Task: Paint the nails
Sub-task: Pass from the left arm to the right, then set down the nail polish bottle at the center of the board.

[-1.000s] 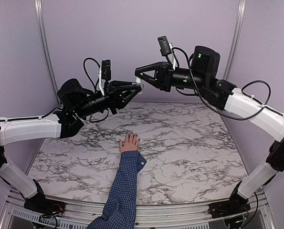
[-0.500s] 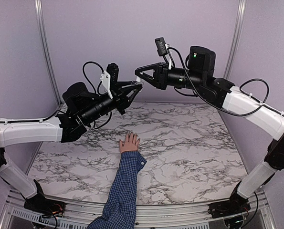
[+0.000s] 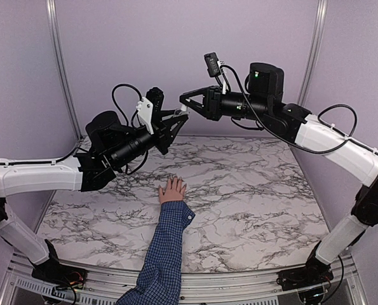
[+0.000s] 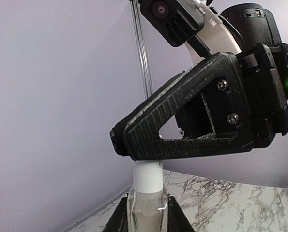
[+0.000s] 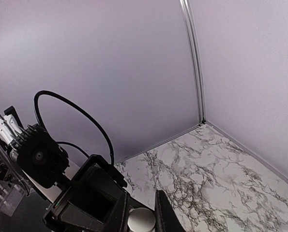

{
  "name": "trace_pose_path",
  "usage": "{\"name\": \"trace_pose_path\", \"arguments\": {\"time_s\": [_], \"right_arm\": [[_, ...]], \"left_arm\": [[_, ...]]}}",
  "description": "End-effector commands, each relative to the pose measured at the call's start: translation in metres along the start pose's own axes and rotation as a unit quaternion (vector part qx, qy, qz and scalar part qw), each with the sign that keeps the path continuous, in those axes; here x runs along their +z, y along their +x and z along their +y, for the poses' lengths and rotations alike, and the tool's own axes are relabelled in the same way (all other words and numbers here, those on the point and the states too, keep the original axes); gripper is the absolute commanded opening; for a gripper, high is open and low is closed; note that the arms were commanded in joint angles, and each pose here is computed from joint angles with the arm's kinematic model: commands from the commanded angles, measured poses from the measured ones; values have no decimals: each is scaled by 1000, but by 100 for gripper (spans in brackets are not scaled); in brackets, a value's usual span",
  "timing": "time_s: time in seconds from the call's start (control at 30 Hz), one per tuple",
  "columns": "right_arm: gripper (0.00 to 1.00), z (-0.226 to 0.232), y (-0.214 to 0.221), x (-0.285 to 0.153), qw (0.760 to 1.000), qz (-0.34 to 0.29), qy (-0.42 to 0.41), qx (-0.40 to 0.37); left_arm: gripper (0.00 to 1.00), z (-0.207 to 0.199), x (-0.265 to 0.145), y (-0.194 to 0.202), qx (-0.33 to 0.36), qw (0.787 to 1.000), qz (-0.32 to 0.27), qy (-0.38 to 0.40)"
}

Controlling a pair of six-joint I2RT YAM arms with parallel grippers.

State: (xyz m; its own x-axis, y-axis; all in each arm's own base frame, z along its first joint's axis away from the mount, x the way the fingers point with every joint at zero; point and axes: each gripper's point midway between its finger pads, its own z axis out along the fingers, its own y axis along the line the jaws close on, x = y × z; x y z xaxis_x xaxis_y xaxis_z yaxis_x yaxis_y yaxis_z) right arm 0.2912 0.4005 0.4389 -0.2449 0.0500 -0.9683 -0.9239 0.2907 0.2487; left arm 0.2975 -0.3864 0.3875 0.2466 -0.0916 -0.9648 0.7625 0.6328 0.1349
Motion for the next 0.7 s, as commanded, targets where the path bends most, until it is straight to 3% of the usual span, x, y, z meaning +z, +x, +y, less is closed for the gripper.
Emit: {"name": "trace_pose_path", "arguments": {"time_s": [0.0,0.3,0.5,0.67], "right_arm": [[0,26,-19,-4,999,-19,-33,5],[0,17,-30,-13,999,-35,-14,-1],[0,10,-33,-20,999,-46,-3,-9],[0,-1,-30,-28,998,-46,21,-21]], "left_arm": [[3,17,-10,-6,-8,1000,-4,-22],[39,10,-18,-4,-19,1000,-10,6],[98,-1,-23,0,-26,999,-7,36],[99,2,-33,0,-38,999,-6,30]]}}
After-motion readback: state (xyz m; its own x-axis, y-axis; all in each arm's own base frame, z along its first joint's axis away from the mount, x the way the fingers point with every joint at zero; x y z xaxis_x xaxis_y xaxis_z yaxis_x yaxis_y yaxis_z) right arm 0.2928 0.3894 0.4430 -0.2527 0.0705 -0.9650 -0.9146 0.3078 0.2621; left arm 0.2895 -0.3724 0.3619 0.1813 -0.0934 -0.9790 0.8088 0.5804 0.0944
